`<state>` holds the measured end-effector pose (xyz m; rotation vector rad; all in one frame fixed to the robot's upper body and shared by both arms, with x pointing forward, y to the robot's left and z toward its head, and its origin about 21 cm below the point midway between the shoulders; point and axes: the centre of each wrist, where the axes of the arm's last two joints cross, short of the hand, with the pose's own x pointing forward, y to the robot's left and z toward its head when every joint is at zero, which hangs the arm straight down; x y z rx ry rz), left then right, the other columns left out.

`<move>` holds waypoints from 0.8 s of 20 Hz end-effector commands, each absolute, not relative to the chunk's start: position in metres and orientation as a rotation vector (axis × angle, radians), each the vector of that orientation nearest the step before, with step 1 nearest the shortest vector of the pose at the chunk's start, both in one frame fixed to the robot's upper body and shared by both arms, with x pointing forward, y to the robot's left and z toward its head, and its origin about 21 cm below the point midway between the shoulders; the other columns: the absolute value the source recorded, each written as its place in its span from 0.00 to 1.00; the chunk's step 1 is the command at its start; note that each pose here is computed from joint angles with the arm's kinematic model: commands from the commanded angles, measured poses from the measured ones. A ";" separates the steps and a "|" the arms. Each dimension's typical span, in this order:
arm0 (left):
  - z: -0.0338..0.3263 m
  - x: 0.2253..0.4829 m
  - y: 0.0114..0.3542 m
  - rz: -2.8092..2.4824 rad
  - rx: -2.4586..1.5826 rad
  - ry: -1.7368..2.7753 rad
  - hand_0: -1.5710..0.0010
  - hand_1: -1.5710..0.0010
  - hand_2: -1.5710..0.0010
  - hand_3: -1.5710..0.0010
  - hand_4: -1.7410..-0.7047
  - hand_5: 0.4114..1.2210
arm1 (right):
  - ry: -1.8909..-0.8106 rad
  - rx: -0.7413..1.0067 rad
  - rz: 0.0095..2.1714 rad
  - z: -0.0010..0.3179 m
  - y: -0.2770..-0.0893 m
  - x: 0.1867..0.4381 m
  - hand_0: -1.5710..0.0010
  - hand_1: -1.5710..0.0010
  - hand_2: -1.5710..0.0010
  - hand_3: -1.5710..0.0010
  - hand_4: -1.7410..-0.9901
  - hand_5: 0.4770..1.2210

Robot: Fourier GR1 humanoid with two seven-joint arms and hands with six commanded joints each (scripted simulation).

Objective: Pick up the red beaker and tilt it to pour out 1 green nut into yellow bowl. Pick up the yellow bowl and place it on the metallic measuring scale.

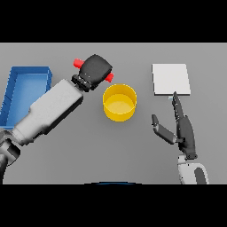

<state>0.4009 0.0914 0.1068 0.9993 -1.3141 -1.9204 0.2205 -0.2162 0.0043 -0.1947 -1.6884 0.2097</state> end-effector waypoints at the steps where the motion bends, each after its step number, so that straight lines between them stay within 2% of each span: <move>1: 0.107 0.402 0.085 -1.987 1.004 -1.297 0.00 0.00 0.00 0.12 0.03 0.99 | -1.686 -0.192 0.196 0.006 -0.219 0.221 1.00 1.00 1.00 1.00 0.59 0.25; 7: 0.100 0.401 0.067 -2.296 1.137 -1.137 0.00 0.00 0.00 0.03 0.01 1.00 | -1.676 -0.187 0.176 0.003 -0.217 0.220 1.00 1.00 1.00 1.00 0.60 0.21; 16: 0.108 0.405 0.050 -2.567 1.321 -0.969 0.00 0.00 0.00 0.00 0.00 1.00 | -1.663 -0.222 0.185 0.003 -0.213 0.225 1.00 1.00 1.00 1.00 0.64 0.15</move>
